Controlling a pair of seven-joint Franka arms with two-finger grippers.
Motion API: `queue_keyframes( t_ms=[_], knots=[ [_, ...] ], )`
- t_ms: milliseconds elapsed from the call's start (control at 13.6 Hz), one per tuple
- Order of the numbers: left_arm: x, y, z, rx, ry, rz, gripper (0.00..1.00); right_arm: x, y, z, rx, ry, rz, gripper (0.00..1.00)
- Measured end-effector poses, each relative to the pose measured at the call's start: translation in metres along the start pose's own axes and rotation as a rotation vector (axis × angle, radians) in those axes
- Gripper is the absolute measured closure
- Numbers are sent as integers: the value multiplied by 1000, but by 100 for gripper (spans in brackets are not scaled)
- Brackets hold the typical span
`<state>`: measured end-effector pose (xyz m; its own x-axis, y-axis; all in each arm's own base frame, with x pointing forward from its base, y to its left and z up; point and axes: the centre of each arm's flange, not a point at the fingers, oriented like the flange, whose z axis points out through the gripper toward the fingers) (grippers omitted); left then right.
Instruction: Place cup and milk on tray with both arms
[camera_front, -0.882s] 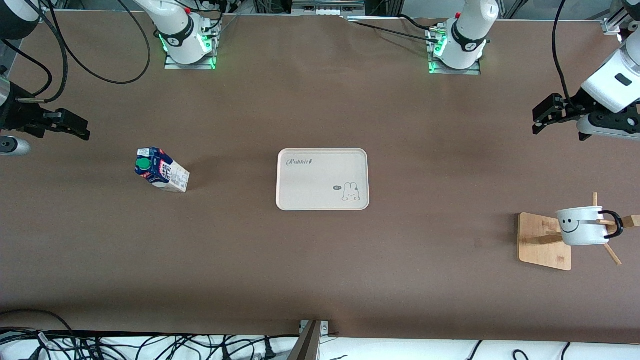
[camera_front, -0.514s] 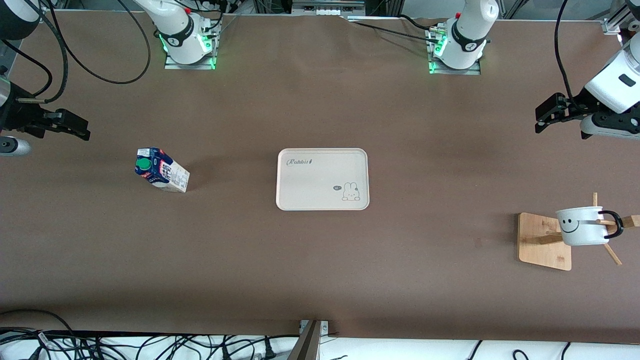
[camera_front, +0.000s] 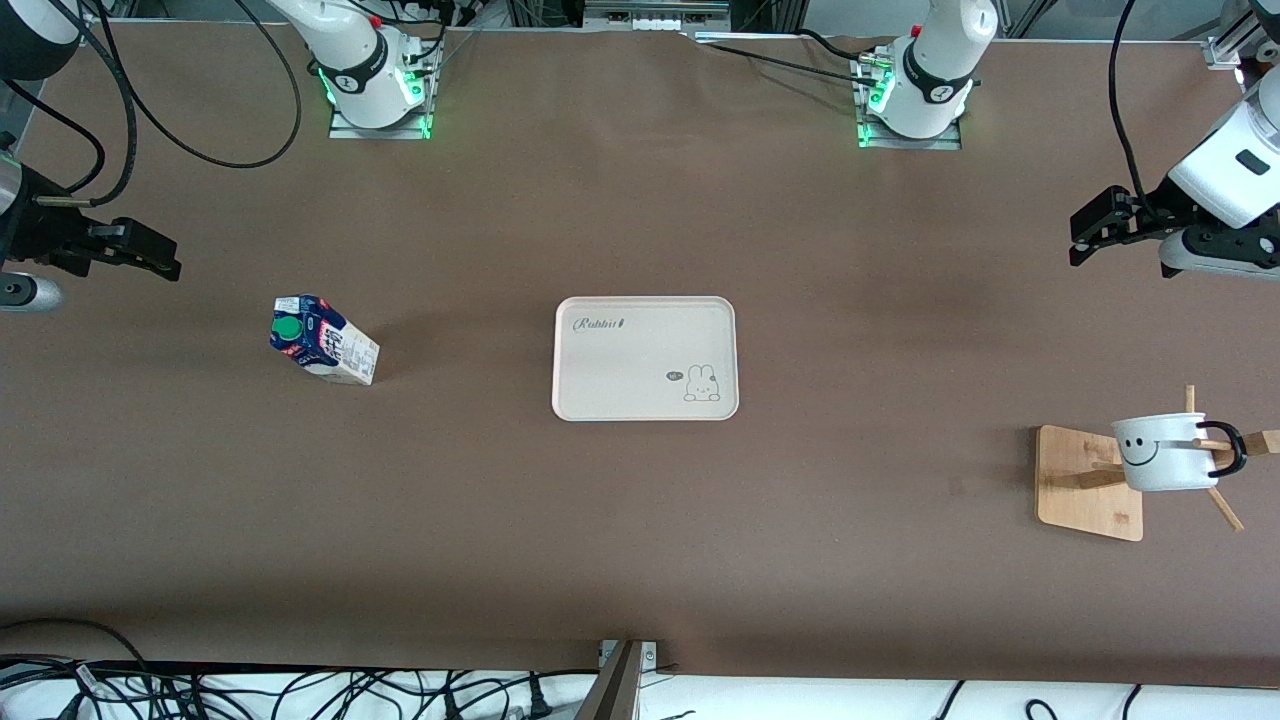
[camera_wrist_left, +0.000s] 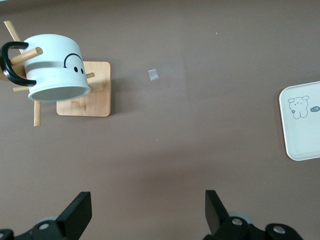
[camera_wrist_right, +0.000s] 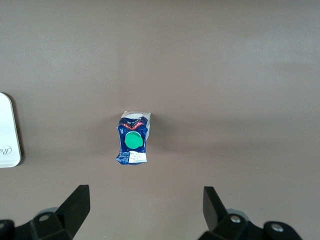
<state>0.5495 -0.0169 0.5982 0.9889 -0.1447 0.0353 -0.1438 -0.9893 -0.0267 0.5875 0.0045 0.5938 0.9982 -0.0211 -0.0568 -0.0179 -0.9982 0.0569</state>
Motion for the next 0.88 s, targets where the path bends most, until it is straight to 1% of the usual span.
queue_keyframes(
  t_ms=[661, 882],
  knots=[
    [-1, 3, -1, -1, -9, 5, 0, 0, -8, -1, 14, 0, -12, 0],
    [6, 3, -3, -1, -3, 6, 0, 0, -8, -1, 14, 0, -12, 0]
  ],
)
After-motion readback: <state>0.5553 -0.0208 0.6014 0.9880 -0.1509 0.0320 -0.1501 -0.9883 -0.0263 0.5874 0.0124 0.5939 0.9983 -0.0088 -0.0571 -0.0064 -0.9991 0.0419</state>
